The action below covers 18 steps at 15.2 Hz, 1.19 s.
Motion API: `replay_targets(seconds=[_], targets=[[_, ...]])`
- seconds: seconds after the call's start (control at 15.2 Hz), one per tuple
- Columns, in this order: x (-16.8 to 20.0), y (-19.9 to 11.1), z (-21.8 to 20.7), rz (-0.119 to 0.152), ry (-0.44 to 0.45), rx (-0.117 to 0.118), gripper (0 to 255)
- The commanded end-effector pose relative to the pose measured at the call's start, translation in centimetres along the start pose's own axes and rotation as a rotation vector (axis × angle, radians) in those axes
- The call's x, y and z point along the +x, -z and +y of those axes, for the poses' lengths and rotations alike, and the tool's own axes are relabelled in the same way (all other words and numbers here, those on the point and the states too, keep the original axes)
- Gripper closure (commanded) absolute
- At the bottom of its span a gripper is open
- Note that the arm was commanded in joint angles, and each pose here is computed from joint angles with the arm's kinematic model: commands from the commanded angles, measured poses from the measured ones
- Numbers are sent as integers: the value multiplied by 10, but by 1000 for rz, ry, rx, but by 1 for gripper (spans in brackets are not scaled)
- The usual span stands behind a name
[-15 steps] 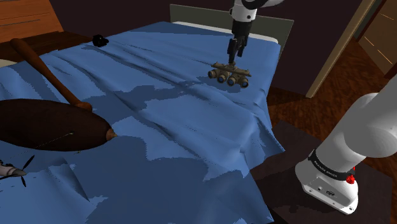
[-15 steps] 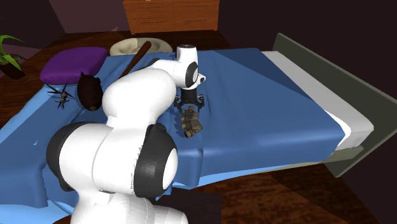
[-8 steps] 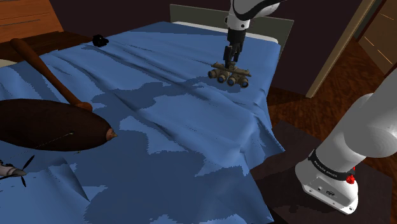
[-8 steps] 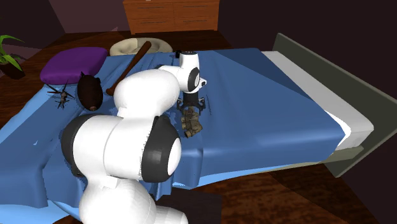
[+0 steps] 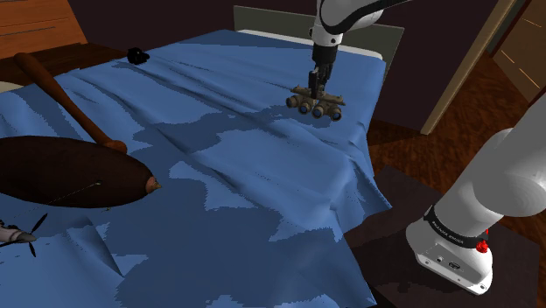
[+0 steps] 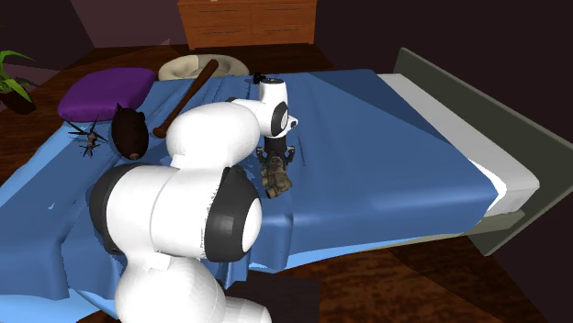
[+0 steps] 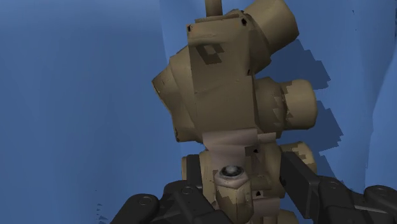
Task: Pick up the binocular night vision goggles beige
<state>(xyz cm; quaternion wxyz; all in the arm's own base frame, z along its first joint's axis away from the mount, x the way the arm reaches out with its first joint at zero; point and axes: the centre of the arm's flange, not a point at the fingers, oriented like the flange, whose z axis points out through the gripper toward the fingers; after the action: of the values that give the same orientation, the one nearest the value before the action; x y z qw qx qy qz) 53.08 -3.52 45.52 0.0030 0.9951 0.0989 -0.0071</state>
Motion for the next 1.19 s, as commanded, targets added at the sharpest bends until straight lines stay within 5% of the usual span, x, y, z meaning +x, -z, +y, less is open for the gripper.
replay_targets(seconds=[0.0, 0.26, 1.12], targets=[[0, -1, 0, -1, -1, 0, 255], [0, 0, 1, -1, -1, 0, 255], [-1, 68, 1, -1, -1, 0, 255]])
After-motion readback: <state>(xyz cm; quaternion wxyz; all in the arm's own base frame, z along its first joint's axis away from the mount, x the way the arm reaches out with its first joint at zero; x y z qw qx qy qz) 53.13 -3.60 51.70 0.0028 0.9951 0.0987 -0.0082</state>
